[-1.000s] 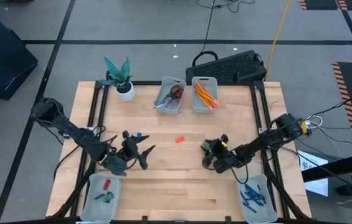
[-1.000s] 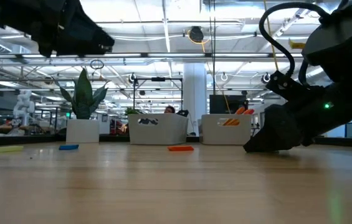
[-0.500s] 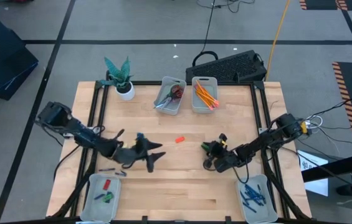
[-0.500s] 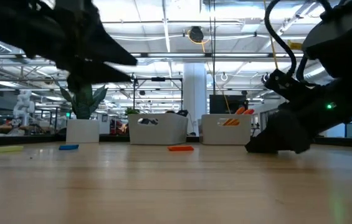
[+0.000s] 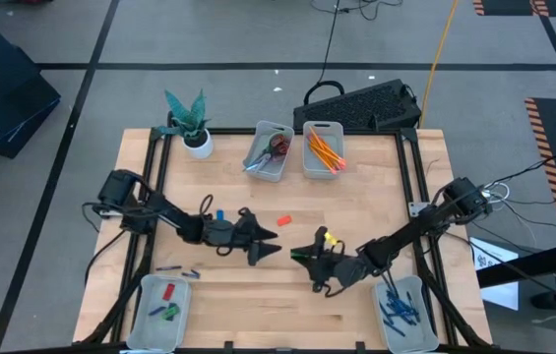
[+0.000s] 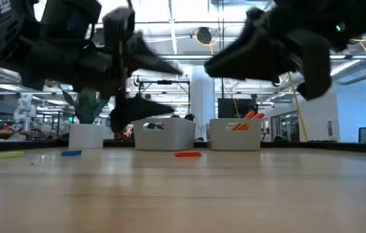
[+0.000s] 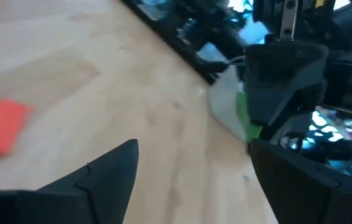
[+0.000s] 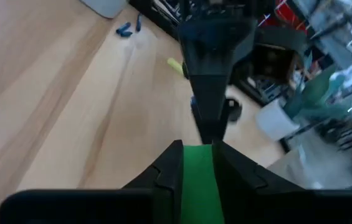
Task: Sort crayons/erasers/pens/pencils in bins
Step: Put the green eraser into the bottom left bin
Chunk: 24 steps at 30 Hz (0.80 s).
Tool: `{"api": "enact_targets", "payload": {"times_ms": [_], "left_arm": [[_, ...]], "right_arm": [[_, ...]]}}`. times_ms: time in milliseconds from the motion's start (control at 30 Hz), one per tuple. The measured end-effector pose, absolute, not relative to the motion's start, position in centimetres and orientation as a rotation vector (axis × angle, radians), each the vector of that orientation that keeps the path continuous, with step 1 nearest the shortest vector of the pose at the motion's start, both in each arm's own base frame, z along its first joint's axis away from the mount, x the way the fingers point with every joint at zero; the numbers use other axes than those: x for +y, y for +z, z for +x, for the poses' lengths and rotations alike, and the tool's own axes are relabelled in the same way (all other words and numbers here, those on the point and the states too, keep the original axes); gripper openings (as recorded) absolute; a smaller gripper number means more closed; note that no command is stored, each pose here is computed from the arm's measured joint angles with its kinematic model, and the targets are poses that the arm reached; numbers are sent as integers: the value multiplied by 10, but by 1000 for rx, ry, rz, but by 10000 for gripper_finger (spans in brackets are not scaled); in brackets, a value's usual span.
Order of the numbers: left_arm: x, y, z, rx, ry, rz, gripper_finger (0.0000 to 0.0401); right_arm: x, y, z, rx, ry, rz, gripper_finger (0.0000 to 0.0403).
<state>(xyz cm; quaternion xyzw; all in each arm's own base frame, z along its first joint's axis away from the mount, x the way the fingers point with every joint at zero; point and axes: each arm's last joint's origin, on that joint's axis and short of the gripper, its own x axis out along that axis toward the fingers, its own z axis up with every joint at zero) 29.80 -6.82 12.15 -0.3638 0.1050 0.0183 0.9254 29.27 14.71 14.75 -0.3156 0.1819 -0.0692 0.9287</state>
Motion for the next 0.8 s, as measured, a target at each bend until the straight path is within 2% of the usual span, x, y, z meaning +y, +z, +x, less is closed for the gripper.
{"api": "enact_targets", "payload": {"times_ms": [167,500,633,800], "left_arm": [[-75,138,315,180,-75,-728,305],[-86,159,338,170,-116,-635,240],[-87,160,339,170,-106,-630,197],[-86,159,339,167,-81,-632,109]], "right_arm": [[151,161,304,371,-150,-723,66],[145,165,309,359,-171,-762,66],[145,165,309,358,-168,-792,65],[146,166,309,353,-163,-797,68]]}}
